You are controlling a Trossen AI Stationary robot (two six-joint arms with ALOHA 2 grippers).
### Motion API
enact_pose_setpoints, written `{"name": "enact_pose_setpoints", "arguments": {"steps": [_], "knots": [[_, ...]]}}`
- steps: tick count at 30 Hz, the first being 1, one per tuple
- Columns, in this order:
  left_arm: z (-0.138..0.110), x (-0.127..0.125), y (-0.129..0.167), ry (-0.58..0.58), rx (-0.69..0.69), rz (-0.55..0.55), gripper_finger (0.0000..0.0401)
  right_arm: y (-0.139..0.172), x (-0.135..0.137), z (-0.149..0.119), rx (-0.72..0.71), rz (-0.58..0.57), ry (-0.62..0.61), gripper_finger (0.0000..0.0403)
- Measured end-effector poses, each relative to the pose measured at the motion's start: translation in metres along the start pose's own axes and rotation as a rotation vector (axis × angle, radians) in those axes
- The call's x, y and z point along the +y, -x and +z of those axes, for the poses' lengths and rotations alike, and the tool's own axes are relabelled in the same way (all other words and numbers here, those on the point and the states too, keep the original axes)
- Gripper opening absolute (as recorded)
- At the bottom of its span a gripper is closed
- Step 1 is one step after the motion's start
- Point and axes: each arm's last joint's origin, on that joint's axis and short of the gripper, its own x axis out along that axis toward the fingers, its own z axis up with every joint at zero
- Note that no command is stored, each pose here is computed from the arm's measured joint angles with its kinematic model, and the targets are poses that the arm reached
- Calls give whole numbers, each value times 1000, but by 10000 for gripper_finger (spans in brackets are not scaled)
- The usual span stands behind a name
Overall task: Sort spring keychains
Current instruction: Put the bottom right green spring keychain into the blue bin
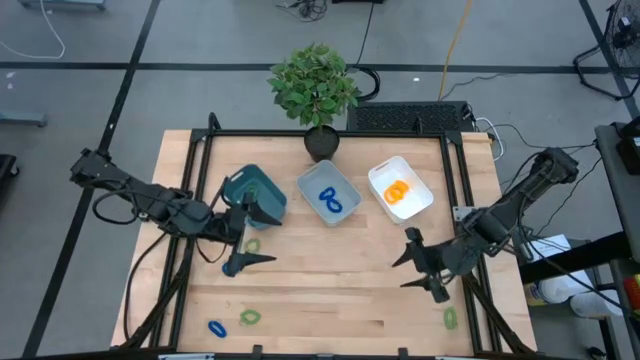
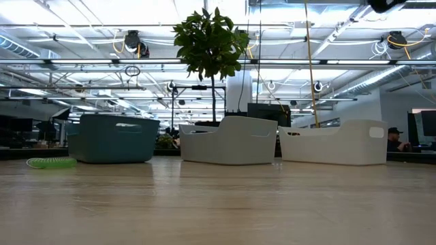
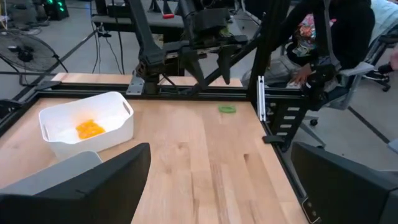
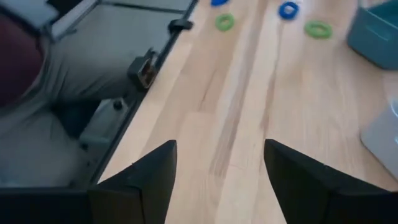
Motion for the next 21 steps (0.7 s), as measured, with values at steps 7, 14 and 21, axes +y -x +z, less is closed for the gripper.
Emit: {"name": "enact_pose_setpoints", "arguments": {"steps": [7, 14, 21], "knots": [[-2, 1, 0, 14, 17, 5, 397, -7, 18, -1, 132, 98, 141, 211], [-4, 1, 0, 71, 44, 12, 397, -27, 37, -28, 417, 239, 300, 218], [-4, 1, 0, 70, 44, 12, 397, -46, 48, -55, 678, 345, 366, 218]]}}
